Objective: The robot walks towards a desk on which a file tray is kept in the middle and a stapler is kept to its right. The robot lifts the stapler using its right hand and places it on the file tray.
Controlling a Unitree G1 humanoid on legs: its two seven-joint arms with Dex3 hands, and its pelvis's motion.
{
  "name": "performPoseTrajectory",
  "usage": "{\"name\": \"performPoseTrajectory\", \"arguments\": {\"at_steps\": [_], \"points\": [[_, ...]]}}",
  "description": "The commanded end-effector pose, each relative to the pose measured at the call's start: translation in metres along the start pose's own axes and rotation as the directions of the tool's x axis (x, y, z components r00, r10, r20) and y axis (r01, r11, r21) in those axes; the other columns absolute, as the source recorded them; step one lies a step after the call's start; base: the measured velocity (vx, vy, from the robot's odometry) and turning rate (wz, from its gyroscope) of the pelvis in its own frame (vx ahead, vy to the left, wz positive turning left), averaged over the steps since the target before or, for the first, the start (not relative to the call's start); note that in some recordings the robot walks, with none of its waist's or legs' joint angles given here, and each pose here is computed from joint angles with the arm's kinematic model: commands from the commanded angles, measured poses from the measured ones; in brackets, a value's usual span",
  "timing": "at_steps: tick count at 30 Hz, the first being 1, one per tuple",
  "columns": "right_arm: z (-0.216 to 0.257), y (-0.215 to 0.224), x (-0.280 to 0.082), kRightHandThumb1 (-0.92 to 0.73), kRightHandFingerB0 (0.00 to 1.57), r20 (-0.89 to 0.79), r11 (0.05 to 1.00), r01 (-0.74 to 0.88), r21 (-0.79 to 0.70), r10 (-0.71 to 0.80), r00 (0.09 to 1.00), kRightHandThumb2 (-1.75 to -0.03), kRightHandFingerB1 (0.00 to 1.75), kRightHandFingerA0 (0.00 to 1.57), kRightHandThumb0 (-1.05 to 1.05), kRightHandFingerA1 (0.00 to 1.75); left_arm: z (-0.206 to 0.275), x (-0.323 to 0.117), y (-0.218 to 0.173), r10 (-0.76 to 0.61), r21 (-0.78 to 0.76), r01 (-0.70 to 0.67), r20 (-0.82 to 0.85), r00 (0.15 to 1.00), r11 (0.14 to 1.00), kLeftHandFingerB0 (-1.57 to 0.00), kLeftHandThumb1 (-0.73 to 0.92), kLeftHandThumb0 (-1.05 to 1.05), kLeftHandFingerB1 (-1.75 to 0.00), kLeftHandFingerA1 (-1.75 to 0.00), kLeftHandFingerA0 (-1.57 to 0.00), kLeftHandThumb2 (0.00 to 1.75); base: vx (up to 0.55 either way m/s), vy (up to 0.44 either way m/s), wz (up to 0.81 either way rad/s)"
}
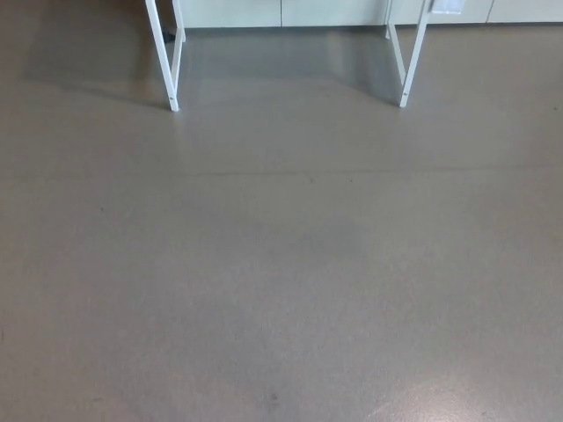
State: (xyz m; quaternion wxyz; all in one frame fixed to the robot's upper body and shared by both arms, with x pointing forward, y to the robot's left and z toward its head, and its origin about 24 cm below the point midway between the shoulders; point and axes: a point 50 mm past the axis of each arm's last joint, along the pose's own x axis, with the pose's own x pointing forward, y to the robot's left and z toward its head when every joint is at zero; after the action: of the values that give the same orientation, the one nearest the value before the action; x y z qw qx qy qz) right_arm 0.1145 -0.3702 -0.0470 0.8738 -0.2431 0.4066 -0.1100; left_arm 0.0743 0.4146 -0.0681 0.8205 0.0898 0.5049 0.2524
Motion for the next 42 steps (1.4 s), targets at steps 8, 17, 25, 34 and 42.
{"name": "performPoseTrajectory", "arguments": {"at_steps": [8,17,25,34,42], "points": [[-0.005,-0.004,0.001,-0.53,0.01,-0.025,0.997,-0.033,0.071,0.035,0.999,-0.57,0.19,0.15,-0.47,0.39,0.005,-0.002,0.004,-0.038,0.001,0.038,0.046,0.998,0.999,0.00,0.87,-0.78,-0.47,-0.79,-0.01,0.81,0.00,0.000,0.00],[-0.002,-0.005,-0.002,-0.56,0.00,-0.032,0.997,-0.048,0.064,0.050,0.998,-0.56,0.20,0.17,-0.45,0.41,0.003,-0.003,0.005,-0.051,0.024,0.050,0.050,0.997,0.998,-0.11,0.70,-0.84,-0.52,-0.64,0.00,1.23,0.00,0.000,0.00],[-0.006,-0.006,-0.003,-0.42,0.00,-0.051,0.999,-0.048,0.022,0.049,0.998,-0.76,0.16,0.15,-0.54,0.49,0.000,-0.002,0.005,-0.030,0.029,0.029,0.023,0.999,0.999,0.00,0.85,-0.80,-0.43,-0.75,-0.09,0.91,0.00,0.000,0.00],[-0.006,-0.007,-0.003,-0.41,0.00,-0.058,0.996,-0.061,0.070,0.065,0.996,-0.75,0.18,0.19,-0.50,0.50,-0.003,-0.002,0.003,-0.019,0.025,0.019,0.014,1.000,1.000,0.00,0.89,-0.79,-0.43,-0.65,0.00,0.80,0.00,0.000,0.00],[-0.011,-0.011,-0.006,-0.59,0.00,-0.091,0.998,-0.068,-0.014,0.067,0.994,-0.57,0.22,0.21,-0.52,0.38,-0.001,-0.003,0.003,-0.038,0.069,0.037,0.023,0.999,0.997,0.00,0.70,-0.80,-0.49,-0.65,-0.02,1.15,0.00,0.000,0.00]]}}
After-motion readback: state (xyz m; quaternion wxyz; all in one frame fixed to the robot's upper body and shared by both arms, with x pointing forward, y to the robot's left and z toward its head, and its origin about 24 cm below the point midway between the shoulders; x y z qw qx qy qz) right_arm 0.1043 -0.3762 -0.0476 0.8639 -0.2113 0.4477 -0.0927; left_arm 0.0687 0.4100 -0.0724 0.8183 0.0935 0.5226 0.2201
